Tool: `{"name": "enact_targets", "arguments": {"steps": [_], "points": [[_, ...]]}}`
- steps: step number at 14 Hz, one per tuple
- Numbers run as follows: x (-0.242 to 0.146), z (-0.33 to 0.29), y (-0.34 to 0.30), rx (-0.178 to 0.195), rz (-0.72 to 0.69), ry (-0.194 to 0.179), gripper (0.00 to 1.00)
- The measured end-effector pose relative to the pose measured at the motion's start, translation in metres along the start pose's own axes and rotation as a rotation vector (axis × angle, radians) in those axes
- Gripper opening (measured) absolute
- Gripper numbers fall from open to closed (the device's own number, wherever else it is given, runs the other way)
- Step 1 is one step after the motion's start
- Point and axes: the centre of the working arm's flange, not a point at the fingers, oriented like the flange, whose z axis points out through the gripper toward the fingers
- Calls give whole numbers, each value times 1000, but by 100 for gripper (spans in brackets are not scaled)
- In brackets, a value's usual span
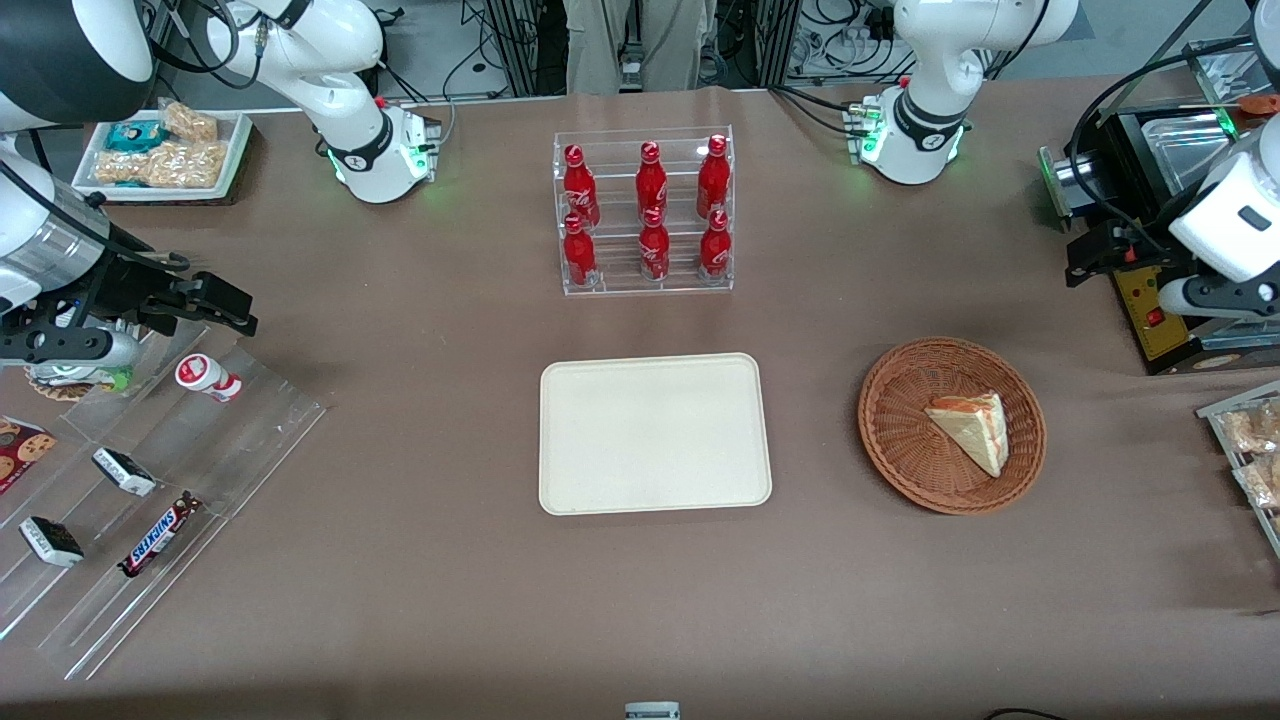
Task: Place sandwich from basket to tray
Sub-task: 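Move the left gripper over the wicker basket toward the sandwich, then lower the left gripper and close it on the wrapped sandwich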
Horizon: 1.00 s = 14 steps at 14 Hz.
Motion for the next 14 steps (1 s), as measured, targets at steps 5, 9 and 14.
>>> {"name": "enact_targets", "arguments": {"steps": [5,9,14], "points": [[31,113,-12,2,-22,12,100],[40,207,-29,7,-78,66,100],[44,257,-30,-15,-469,157,100]]}}
